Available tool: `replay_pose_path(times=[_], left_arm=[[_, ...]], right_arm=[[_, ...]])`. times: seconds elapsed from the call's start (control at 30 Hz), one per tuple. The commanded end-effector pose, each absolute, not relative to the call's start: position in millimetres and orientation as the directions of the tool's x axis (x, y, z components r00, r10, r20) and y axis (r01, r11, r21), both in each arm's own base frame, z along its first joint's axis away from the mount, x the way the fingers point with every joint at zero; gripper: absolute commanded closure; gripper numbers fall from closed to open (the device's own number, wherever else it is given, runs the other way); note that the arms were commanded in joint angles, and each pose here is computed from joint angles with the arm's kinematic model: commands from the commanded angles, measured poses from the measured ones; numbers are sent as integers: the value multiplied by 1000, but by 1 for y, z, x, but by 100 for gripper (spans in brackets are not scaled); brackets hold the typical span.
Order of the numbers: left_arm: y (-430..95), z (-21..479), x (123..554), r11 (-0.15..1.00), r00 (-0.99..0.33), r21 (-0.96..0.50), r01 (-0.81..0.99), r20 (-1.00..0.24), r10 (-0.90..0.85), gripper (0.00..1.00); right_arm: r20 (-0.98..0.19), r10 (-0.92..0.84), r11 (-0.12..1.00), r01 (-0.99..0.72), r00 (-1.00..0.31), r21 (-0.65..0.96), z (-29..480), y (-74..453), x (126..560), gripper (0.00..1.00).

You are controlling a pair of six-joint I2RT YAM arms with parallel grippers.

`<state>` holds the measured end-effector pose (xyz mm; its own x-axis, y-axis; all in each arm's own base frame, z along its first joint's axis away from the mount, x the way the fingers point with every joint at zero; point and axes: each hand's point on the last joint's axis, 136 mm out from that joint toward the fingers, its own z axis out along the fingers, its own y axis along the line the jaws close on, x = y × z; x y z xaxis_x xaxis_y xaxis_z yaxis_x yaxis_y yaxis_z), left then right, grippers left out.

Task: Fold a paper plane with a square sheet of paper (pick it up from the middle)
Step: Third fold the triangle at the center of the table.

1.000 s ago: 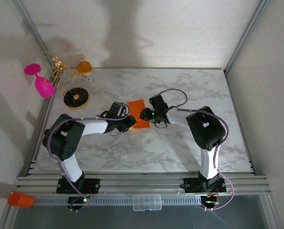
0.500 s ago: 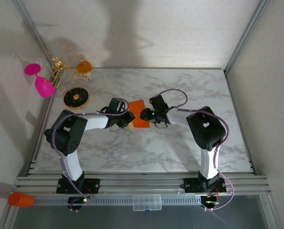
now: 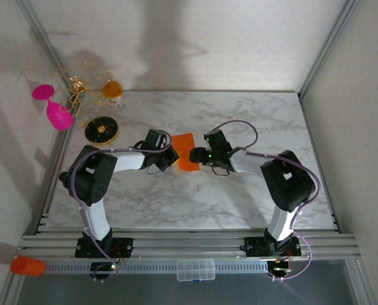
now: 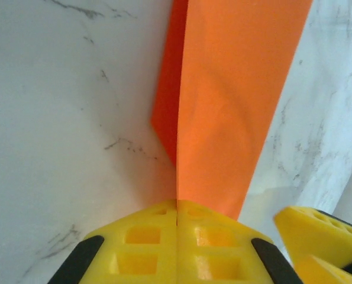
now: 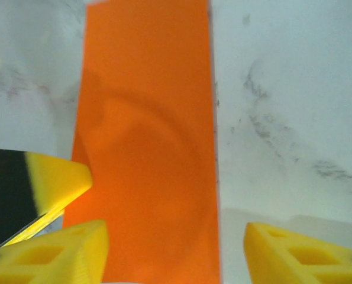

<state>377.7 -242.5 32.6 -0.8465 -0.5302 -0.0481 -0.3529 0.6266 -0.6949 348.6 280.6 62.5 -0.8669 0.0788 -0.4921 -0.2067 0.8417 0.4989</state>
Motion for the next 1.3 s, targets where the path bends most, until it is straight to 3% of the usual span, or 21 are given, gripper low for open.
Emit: replay_pose_path(times=[0.0, 0.3, 0.47, 0.67, 1.03, 1.27], left_arm=[[-244, 57, 376, 580, -834, -731, -360, -27, -551, 100], [-249, 70, 367, 530, -820, -753, -391, 24, -572, 99], [-252, 70, 366, 527, -823, -755, -391, 30, -567, 99], [-255, 71, 364, 525, -828, -758, -388, 36, -559, 99], [-258, 70, 361, 528, -834, -756, -386, 42, -551, 99], [-257, 66, 359, 533, -833, -751, -390, 42, -551, 99]], right_arm=[[-680, 11, 848, -354, -733, 395, 95, 271, 358, 30], [-886, -172, 746, -644, -430, 168, 123, 282, 332, 30], [-958, -213, 630, -777, -191, 15, 136, 300, 297, 28], [-938, -343, 578, -799, -56, -163, 117, 317, 287, 27], [-859, -499, 557, -718, 111, -417, 93, 328, 307, 31], [-854, -497, 573, -682, 152, -455, 98, 335, 317, 39]])
